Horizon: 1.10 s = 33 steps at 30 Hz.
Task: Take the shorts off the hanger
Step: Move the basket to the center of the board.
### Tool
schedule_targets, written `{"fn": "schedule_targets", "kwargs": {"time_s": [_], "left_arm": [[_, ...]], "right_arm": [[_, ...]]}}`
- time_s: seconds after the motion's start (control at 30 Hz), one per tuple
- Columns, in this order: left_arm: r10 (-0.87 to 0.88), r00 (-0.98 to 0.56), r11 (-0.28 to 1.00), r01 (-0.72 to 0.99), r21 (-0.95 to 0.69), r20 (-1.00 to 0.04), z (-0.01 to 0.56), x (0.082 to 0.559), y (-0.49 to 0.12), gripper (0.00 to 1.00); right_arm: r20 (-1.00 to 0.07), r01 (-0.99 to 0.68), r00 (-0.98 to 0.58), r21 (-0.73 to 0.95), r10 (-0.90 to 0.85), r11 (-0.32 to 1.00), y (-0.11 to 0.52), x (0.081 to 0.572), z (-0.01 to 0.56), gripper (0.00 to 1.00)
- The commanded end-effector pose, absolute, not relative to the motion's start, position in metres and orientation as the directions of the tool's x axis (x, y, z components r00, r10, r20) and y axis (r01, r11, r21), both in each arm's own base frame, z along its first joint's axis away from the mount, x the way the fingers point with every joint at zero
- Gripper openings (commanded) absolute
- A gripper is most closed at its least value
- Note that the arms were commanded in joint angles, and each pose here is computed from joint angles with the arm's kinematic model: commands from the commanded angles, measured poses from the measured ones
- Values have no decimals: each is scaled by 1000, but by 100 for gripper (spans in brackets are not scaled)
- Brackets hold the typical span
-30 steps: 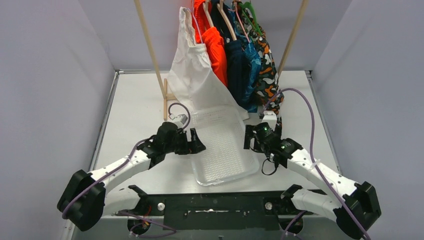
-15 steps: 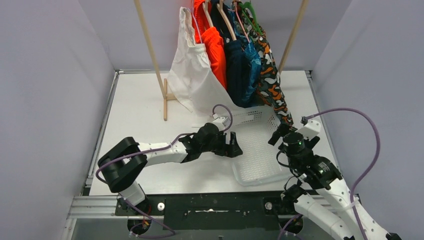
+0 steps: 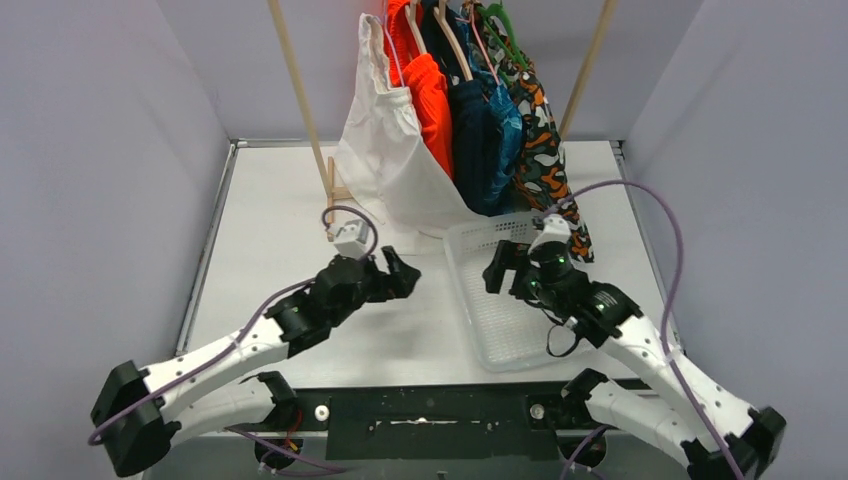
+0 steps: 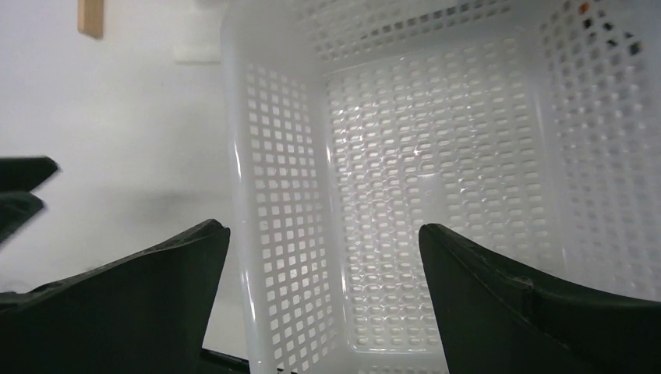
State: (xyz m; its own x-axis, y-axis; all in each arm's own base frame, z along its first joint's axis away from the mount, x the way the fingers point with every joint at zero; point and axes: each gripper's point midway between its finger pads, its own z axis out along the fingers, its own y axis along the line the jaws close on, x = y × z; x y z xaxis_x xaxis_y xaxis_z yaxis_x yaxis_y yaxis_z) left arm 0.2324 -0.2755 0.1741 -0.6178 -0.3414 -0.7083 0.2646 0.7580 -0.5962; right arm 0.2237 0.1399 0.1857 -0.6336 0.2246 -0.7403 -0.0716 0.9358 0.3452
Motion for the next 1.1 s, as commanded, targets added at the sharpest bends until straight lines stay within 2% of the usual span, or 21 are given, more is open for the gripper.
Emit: {"fn": "schedule_targets", "kwargs": {"time_s": [0.0,0.1,0.2,0.5,0.63,0.77,0.93,1.07], "left_arm": [[-425,-508,855,46,-517,-749,170,244,-191,88],[-448,-456,865,-5,-502,-769,179,243,-159,88],[-467,-415,865,-31,-501,-780,187,242,-143,89],[-476,-435,860,-48,-508,-765,176,245,-147,89],[-465,-390,874,-58,-482,-795,189,264,-149,89],[-454,-430,878,-66,-474,-780,201,285,-167,89],[-477,-512,860,-105,-499,-715,198,301,-193,89],[-461,-524,867,-94,-490,-716,206,310,-200,89]], "right_arm": [[-757,-217,-647,296,90,930,186,232,185,98],[-731,-256,-683,233,-5,938,208,232,166,98],[-701,-191,-712,145,-35,971,208,235,143,98],[-664,-59,-742,-71,-91,996,170,241,106,98],[-617,47,-787,-39,13,998,138,243,88,99],[-608,152,-788,-32,101,988,98,250,97,99],[-578,150,-802,53,153,987,60,261,110,99],[-568,199,-792,105,223,974,35,271,121,98]]}}
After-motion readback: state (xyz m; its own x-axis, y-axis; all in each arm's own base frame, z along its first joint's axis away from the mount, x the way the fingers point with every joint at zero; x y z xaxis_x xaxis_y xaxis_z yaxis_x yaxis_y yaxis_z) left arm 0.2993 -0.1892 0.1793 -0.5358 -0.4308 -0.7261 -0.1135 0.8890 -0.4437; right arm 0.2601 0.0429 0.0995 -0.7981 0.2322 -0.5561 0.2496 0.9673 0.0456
